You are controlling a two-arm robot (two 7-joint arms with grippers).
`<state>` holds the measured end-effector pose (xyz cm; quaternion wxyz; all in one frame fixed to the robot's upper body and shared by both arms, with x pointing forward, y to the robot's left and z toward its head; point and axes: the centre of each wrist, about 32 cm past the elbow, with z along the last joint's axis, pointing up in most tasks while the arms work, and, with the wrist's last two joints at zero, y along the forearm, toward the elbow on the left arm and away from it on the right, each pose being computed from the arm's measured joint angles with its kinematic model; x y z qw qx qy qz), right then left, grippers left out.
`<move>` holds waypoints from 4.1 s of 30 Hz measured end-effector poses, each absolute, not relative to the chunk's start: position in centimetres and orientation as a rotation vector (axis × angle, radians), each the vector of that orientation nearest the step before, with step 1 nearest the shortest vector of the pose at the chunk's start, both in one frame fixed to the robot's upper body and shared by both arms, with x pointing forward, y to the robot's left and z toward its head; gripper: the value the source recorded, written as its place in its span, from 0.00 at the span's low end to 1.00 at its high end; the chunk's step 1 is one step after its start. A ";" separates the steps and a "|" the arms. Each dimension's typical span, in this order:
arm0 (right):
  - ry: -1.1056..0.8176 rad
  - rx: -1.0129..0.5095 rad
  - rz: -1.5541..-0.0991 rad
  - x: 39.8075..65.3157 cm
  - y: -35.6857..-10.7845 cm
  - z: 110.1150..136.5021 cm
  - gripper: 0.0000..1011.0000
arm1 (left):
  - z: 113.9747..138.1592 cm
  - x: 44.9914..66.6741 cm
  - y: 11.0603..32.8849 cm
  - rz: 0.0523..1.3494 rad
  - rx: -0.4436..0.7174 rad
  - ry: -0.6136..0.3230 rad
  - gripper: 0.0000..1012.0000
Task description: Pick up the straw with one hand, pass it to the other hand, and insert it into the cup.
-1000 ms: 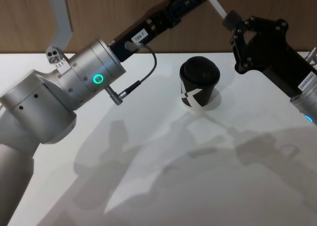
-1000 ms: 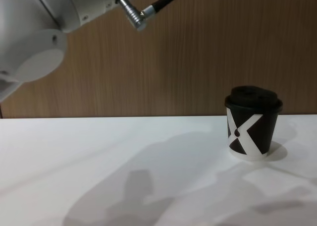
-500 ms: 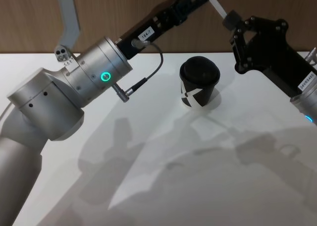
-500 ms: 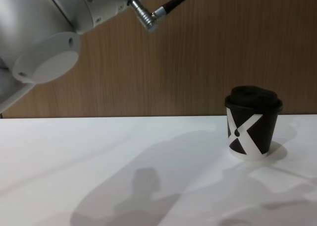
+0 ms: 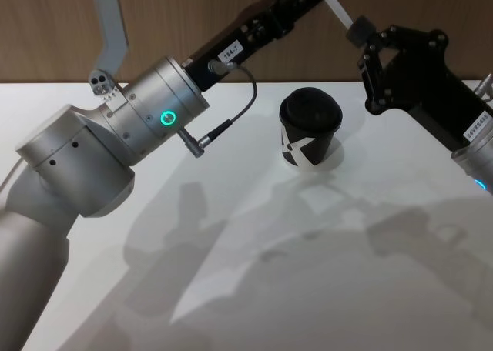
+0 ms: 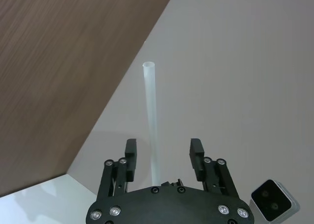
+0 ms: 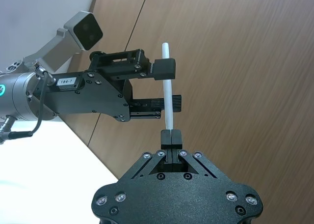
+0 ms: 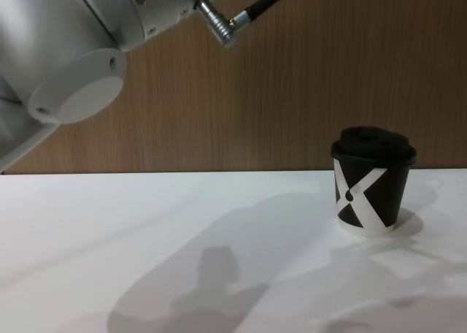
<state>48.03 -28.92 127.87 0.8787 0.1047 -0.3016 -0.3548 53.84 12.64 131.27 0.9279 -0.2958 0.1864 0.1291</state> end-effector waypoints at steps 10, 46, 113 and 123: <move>-0.629 0.218 -0.740 48.0 -28.9 127.9 0.00 | 131.3 53.9 12.6 0.265 -0.607 0.381 0.37; -0.629 0.218 -0.740 48.0 -28.9 127.9 0.45 | 131.2 53.9 12.5 0.264 -0.607 0.380 0.01; -0.629 0.218 -0.740 48.0 -28.9 127.9 0.99 | 133.6 53.9 11.9 0.552 -0.236 -0.096 0.01; -0.629 0.218 -0.740 48.0 -28.9 127.9 0.99 | 133.6 54.3 11.6 0.574 -0.192 -0.148 0.01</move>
